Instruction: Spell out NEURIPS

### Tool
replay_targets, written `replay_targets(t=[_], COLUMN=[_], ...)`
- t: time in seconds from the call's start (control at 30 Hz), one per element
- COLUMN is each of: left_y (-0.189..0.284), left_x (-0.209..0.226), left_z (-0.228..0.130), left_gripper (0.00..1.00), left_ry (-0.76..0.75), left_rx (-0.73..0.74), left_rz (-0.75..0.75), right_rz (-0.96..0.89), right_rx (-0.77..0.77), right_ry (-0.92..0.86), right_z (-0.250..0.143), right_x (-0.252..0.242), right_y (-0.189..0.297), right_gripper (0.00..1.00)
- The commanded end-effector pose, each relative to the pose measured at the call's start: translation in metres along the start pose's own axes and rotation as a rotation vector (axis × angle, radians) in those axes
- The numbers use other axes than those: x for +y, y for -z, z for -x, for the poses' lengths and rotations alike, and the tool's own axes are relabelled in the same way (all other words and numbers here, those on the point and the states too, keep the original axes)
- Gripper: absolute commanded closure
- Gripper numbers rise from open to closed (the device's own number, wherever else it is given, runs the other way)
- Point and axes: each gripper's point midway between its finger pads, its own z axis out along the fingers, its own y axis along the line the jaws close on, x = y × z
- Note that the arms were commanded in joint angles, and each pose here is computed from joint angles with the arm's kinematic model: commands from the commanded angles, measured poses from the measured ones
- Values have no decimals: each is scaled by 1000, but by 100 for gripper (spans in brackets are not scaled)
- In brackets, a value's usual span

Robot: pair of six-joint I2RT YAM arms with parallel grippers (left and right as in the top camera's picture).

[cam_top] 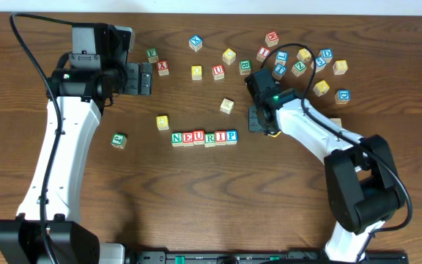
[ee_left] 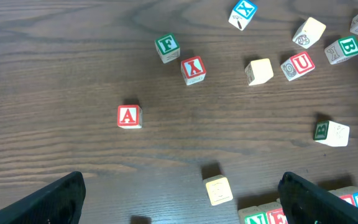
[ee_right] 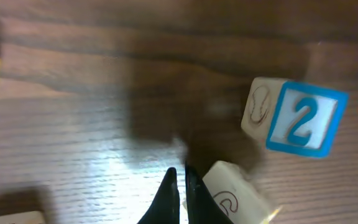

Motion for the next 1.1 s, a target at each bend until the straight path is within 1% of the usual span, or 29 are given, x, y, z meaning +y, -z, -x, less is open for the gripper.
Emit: replay_targets(t=[0.0, 0.3, 0.73, 0.83, 1.07], left_y=[7, 7, 7, 7, 7], left_x=[0, 0, 0, 0, 0], left_z=[10, 10, 10, 10, 10], left_gripper=[2, 2, 2, 3, 2], left_ry=[-12, -12, -11, -12, -12], left_rx=[-30, -30, -30, -30, -30], left_rz=[-2, -2, -2, -2, -2], right_rz=[-8, 4, 17, 24, 40], right_rx=[32, 89, 72, 65, 28], right_ry=[5, 8, 7, 10, 30], right_z=[-7, -18, -12, -5, 25], right_x=[-6, -2, 1, 5, 14], right_y=[-10, -28, -26, -20, 7], right_gripper=[99, 99, 99, 99, 99])
